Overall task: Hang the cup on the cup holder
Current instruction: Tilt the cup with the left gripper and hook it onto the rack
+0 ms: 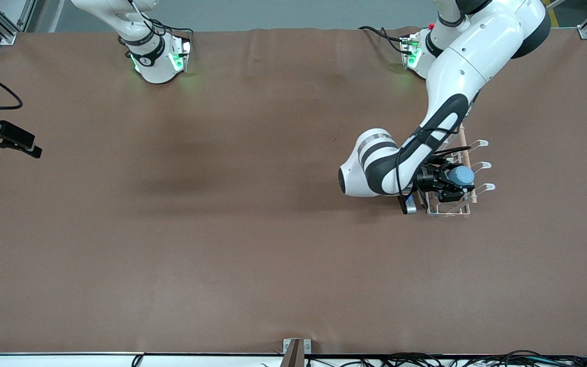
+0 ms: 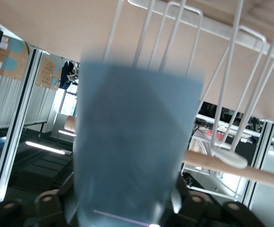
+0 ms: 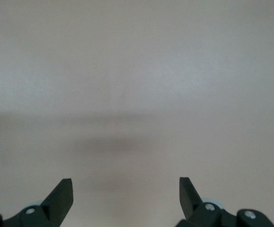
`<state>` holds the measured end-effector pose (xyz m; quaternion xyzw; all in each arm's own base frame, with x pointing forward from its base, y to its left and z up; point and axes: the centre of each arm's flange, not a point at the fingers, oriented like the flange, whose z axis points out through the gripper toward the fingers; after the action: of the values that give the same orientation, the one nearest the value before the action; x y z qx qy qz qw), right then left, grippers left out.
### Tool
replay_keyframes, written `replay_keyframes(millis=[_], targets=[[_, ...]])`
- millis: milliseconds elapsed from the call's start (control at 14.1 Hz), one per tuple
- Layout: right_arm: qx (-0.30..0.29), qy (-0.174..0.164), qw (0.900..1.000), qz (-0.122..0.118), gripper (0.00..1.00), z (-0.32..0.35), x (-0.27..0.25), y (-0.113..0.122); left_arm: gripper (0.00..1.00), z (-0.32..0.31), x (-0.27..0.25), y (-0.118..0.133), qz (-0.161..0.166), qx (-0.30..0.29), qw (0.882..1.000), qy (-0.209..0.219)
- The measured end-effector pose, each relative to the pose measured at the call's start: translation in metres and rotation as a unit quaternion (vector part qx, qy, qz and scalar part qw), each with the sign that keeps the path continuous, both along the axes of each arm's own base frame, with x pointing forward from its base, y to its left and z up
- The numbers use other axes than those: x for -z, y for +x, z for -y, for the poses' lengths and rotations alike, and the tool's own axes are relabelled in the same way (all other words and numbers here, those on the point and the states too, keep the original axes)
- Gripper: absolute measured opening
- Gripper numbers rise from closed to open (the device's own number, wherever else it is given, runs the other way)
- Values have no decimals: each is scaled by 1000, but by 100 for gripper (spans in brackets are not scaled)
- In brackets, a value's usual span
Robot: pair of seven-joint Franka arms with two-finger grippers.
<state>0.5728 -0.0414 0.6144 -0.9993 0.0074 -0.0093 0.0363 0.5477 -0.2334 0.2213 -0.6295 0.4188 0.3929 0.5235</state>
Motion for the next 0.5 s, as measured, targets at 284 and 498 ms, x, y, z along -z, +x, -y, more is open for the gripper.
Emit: replay_keyframes(millis=[284, 498], targets=[[0, -3, 1000, 6, 100, 1, -2, 0, 100, 26, -11, -2, 57, -2, 998, -16], [1, -5, 1000, 18, 100, 1, -5, 2, 100, 49, -51, 10, 117, -47, 989, -75]])
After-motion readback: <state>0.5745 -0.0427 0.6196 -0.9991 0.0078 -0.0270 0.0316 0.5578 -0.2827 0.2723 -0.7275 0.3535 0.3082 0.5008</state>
